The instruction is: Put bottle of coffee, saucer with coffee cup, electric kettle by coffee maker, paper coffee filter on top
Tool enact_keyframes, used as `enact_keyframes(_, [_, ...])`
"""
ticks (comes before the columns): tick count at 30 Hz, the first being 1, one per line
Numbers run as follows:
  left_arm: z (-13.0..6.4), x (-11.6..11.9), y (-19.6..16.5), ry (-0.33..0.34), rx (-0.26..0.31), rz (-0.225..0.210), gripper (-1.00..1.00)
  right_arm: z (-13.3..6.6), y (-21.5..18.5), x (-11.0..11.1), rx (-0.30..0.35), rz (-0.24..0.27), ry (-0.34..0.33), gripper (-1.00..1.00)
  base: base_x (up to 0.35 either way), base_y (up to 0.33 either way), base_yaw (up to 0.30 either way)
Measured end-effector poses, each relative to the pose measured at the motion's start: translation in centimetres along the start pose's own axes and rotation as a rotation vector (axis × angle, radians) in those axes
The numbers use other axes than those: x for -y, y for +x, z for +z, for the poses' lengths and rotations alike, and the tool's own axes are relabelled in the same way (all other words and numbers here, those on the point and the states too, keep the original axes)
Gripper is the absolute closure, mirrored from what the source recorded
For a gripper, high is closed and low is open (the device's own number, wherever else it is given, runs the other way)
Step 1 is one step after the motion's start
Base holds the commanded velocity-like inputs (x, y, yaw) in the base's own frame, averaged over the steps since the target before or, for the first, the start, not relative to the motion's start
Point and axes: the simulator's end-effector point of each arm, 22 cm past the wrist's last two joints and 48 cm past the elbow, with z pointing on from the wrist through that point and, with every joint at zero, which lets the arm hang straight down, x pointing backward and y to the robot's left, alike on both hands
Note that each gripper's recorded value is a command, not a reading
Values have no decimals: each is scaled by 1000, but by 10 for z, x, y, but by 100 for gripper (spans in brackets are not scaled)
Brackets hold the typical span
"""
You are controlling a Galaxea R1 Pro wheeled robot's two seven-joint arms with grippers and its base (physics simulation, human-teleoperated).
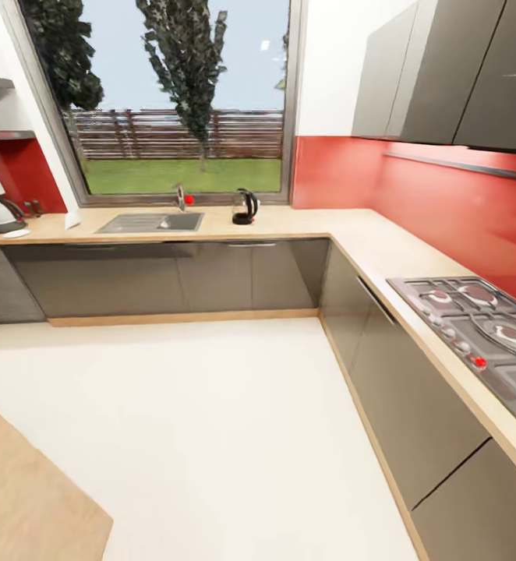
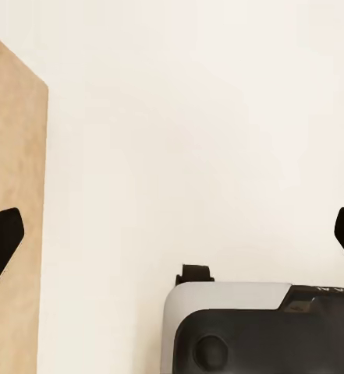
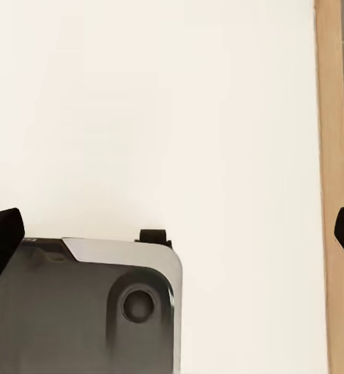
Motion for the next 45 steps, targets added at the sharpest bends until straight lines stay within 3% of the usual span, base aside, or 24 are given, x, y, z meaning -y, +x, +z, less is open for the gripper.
enact_keyframes(16, [0, 0, -6, 1, 15, -1, -100, 0, -6, 0, 16, 0, 0, -100, 336, -33, 180])
enact_keyframes(45, [-1, 1, -18, 2, 43, -3, -100, -2, -18, 1, 43, 1, 1, -100, 307, -181, 214])
